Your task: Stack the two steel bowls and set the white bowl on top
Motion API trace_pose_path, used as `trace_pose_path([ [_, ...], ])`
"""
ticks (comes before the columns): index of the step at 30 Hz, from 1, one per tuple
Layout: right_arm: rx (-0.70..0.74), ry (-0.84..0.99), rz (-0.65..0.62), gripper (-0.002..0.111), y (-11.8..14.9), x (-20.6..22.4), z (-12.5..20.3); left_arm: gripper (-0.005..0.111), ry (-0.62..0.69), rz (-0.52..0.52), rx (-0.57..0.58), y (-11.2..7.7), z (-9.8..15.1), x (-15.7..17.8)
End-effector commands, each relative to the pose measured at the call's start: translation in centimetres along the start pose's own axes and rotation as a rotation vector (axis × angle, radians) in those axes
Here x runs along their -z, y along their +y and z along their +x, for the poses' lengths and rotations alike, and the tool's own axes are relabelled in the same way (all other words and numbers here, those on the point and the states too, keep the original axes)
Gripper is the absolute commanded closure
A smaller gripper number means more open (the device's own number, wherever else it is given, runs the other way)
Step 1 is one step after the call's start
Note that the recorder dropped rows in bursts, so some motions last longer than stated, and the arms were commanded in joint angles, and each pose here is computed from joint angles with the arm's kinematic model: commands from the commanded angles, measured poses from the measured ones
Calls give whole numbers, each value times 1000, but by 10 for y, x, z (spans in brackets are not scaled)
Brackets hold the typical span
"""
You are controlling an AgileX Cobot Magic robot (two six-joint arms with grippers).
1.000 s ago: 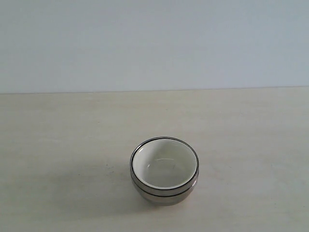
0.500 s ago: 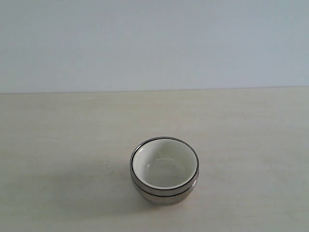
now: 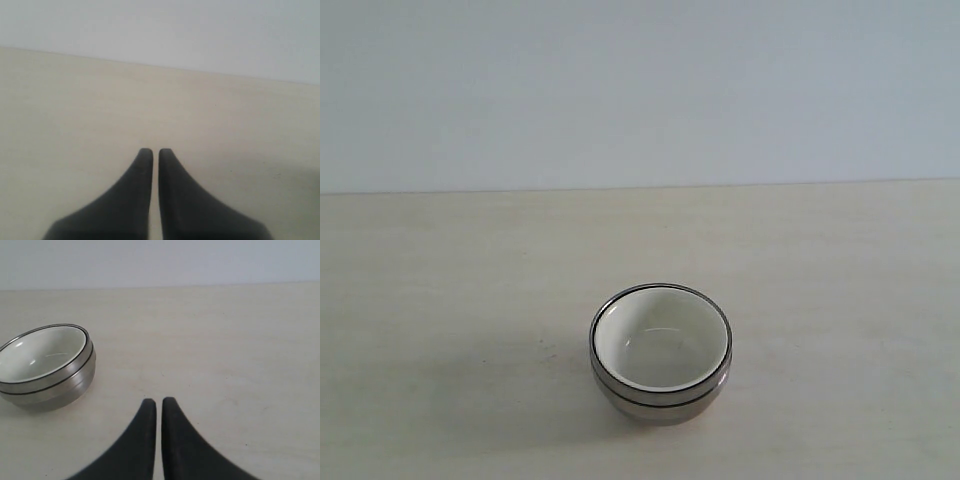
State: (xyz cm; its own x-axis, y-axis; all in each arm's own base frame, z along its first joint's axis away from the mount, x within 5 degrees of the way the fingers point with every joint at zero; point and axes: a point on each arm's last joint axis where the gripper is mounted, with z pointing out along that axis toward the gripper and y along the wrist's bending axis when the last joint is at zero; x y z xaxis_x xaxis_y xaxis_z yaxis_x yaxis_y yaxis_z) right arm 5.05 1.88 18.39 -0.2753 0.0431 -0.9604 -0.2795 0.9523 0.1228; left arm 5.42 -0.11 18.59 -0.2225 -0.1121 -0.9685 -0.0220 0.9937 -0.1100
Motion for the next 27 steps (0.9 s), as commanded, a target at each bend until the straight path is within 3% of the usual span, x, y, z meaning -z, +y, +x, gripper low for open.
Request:
trace_pose_path([
  [1, 34, 2, 8, 108, -1, 0, 2, 103, -7, -4, 12, 0, 0, 0],
  [27, 25, 2, 8, 108, -1, 0, 2, 103, -7, -4, 12, 0, 0, 0],
])
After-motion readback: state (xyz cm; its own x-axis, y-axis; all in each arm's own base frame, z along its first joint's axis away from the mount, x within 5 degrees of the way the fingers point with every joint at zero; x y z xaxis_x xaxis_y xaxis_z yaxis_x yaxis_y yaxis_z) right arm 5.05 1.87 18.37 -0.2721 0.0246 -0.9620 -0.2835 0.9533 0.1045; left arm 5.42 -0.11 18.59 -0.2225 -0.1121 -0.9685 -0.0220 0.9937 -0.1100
